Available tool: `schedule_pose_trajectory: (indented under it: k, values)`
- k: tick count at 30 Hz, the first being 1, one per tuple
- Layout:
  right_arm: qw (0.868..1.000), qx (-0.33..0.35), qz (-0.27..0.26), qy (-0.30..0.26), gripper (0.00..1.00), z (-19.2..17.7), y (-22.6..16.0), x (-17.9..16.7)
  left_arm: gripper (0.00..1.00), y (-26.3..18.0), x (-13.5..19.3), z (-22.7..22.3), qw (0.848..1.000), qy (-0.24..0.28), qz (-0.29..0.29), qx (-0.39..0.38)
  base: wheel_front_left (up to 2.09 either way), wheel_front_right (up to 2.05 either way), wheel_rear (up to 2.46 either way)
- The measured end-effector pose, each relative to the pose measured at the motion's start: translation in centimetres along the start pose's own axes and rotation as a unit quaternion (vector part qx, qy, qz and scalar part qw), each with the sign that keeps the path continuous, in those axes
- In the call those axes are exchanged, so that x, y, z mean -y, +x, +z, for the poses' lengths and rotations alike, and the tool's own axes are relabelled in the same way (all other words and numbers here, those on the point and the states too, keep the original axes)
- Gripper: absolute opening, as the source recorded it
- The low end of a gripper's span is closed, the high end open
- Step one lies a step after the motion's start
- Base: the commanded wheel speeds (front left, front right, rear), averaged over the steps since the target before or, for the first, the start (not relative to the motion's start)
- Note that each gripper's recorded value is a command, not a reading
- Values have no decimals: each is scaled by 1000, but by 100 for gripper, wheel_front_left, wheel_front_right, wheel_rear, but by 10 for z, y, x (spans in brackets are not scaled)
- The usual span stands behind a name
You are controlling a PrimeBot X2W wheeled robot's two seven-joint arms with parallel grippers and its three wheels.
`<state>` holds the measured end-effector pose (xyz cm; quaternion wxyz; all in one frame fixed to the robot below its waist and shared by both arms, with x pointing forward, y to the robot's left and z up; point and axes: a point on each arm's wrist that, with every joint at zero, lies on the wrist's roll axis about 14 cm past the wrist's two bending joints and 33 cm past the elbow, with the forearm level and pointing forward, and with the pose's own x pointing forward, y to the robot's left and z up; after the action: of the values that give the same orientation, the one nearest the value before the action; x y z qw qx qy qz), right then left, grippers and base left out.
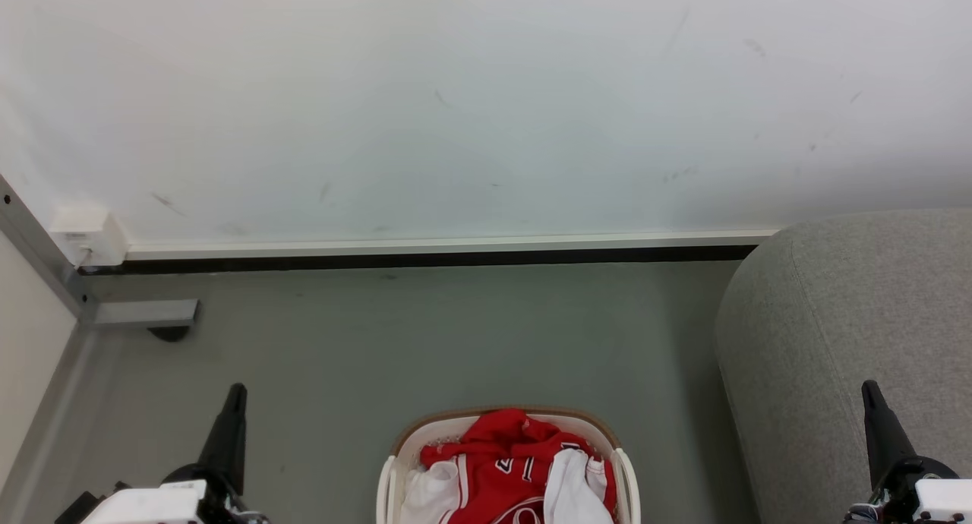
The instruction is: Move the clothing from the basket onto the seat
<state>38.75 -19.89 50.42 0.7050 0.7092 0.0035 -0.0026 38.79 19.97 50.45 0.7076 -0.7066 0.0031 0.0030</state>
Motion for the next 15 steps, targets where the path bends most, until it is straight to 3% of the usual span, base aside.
schedule_pose_trajectory:
  k: [15]
  values:
    - [1000, 0, 0, 0, 0, 0, 0, 0, 0, 0, 0, 0, 1000, 0, 0, 0, 0, 0, 0]
